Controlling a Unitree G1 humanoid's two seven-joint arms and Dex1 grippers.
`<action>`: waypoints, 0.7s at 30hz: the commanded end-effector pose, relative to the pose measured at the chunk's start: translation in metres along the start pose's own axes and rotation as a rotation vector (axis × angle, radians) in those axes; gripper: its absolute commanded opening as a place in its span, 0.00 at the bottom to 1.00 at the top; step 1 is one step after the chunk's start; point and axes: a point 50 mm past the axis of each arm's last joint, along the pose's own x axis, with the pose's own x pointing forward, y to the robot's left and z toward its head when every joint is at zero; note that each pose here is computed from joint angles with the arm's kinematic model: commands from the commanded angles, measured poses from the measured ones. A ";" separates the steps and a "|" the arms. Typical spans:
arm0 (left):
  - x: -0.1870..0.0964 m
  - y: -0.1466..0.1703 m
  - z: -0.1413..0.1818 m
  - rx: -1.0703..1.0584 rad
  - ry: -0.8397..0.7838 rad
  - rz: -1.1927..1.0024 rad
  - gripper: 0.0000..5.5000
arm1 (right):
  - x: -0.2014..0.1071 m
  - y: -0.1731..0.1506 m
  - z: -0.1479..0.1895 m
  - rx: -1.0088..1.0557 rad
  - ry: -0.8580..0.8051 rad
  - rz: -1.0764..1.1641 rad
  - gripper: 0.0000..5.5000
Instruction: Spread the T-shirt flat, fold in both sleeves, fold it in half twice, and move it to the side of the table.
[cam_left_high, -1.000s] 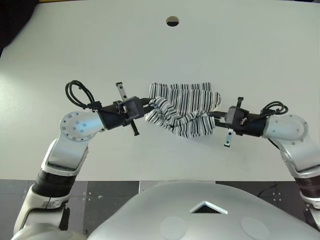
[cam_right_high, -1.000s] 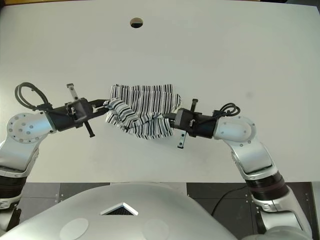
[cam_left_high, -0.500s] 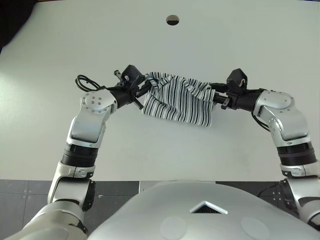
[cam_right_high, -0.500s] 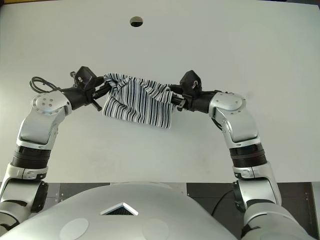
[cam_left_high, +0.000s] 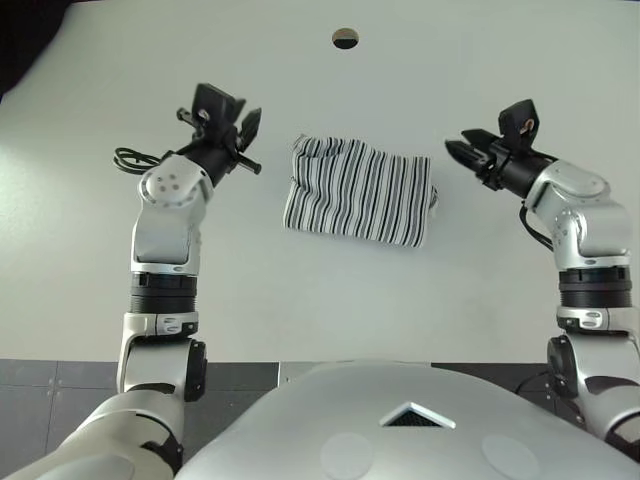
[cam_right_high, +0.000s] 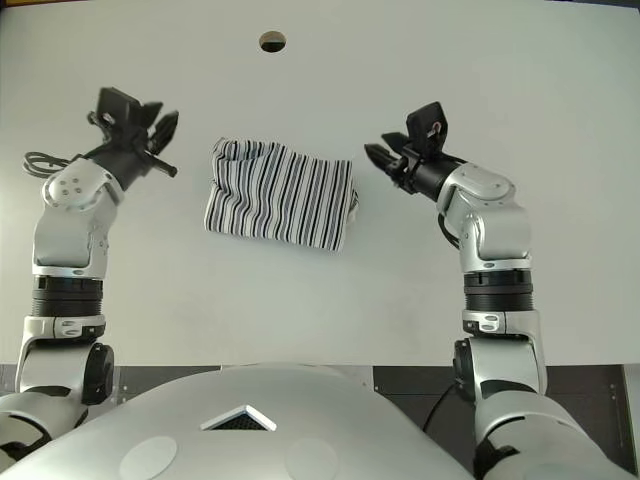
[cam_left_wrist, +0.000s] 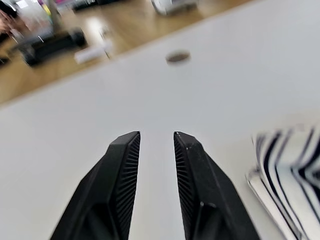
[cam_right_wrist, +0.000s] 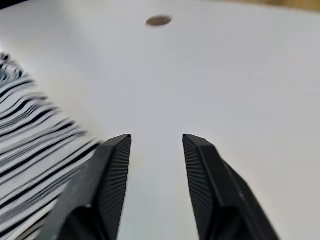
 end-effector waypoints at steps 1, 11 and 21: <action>-0.014 -0.010 -0.010 -0.125 -0.146 0.055 0.14 | 0.009 0.035 0.022 -0.286 -0.187 -0.008 0.19; -0.033 -0.011 -0.057 -0.168 -0.238 0.331 0.02 | 0.051 0.149 -0.035 -0.514 -0.153 0.276 0.02; -0.034 -0.011 -0.057 -0.214 -0.279 0.319 0.02 | 0.038 0.081 -0.081 -0.574 0.152 0.098 0.02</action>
